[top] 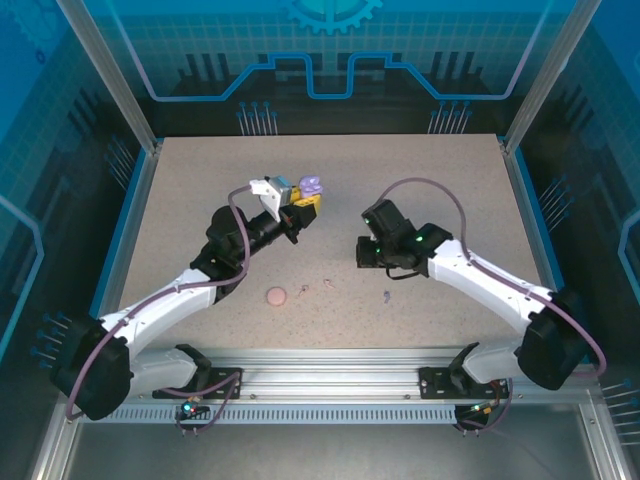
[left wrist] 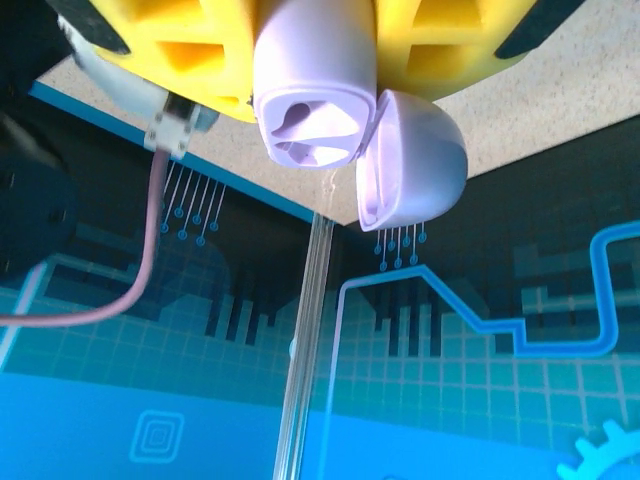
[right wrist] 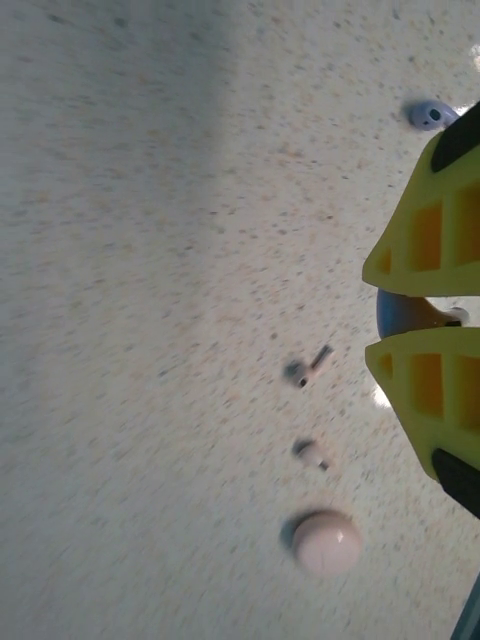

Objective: Insert wireless bluetooth earbuds into charging case

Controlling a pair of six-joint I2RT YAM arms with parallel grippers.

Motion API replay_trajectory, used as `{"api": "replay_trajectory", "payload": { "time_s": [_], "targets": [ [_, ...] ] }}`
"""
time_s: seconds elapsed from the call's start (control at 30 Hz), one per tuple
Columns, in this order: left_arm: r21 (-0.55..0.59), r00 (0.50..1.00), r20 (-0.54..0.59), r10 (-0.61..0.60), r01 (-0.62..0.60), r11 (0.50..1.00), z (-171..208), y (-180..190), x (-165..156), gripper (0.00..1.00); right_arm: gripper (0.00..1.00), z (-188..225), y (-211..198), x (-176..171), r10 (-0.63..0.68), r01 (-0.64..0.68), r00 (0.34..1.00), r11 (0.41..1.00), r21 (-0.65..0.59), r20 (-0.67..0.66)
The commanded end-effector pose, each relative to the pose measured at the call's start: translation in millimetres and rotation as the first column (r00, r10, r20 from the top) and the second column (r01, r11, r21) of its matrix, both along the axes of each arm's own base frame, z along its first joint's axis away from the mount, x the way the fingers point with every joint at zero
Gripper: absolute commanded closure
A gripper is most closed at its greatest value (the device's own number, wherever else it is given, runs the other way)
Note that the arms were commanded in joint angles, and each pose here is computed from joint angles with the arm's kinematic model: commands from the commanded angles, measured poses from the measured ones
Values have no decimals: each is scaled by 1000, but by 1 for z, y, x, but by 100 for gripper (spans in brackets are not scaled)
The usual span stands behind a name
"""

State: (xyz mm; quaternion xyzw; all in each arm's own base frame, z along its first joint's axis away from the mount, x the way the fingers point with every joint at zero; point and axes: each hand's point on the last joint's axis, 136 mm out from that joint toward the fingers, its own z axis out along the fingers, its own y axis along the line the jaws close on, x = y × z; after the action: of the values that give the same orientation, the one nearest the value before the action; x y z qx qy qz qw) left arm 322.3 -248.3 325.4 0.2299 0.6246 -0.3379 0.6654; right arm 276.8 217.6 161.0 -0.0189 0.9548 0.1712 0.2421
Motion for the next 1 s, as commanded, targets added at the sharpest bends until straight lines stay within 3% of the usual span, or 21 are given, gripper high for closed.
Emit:
{"api": "replay_trajectory", "payload": {
  "time_s": [0.0, 0.23, 0.5, 0.97],
  "targets": [
    [16, 993, 118, -17, 15, 1000, 10, -4, -7, 100, 90, 48, -8, 12, 26, -27, 993, 1000, 11, 116],
    [43, 987, 160, -10, 3, 999, 12, -7, -6, 100, 89, 125, -12, 23, 42, -64, 960, 995, 70, 278],
    [95, 968, 251, 1, -25, 995, 20, -14, -6, 100, 89, 199, 4, 28, 111, -199, 873, 970, 139, 475],
    [135, 946, 323, -16, -29, 990, 43, -24, 1, 100, 88, 267, 24, 19, 147, -369, 725, 908, 199, 673]
  ]
}}
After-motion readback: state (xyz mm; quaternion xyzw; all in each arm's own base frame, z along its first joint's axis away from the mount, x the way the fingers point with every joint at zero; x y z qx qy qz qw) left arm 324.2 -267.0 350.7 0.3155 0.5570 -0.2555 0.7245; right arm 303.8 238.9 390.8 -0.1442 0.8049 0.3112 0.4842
